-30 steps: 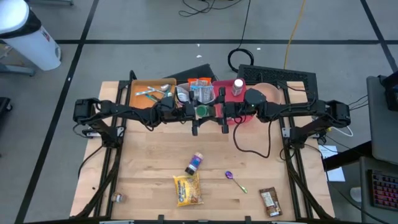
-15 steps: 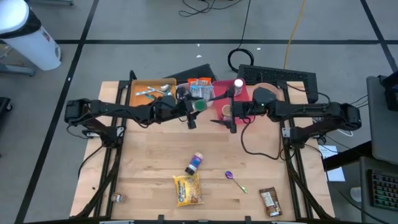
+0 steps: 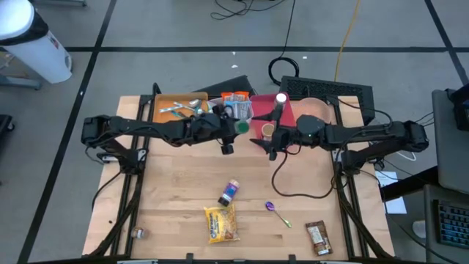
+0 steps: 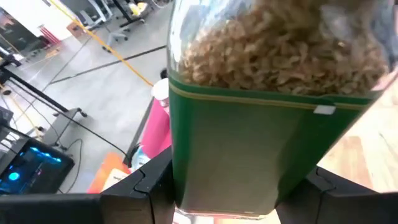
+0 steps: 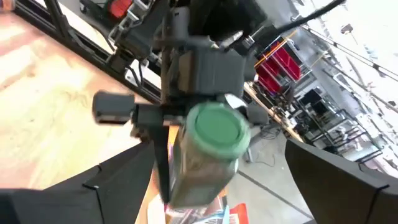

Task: Pick & Place Food Item
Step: Put the green seasoning bottle into the pink bin

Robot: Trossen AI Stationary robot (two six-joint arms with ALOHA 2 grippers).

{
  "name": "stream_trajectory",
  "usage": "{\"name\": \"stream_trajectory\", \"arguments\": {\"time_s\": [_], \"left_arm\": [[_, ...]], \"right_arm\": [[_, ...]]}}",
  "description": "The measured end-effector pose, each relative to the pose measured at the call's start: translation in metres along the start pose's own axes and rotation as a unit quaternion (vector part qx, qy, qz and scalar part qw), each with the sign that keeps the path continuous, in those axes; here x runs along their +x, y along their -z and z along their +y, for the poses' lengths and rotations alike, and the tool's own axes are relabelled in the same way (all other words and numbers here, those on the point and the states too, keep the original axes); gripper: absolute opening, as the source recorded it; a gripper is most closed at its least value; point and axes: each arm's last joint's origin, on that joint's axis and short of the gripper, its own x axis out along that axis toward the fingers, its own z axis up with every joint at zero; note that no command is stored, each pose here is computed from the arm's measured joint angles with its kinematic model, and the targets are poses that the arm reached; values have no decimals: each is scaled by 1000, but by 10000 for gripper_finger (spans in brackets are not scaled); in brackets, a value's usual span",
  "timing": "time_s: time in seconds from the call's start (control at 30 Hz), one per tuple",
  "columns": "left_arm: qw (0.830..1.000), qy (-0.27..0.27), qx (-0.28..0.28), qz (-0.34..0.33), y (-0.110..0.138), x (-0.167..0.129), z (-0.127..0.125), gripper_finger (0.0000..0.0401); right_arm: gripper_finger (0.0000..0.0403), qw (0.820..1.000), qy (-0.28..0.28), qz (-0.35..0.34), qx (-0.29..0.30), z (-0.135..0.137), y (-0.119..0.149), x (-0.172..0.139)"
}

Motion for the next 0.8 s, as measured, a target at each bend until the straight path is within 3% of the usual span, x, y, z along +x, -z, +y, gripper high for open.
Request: {"name": "stream_trajectory", "arguments": {"time_s": [0.47,0.8], "left_arm": [[998,8,31,59,-11,30,-15,206],[997,15,46,54,-15,28,-21,206]], "right_arm": [[352,998,-34,46,31,5,8,6],[352,996,-42,64,43,9,18,17]]}}
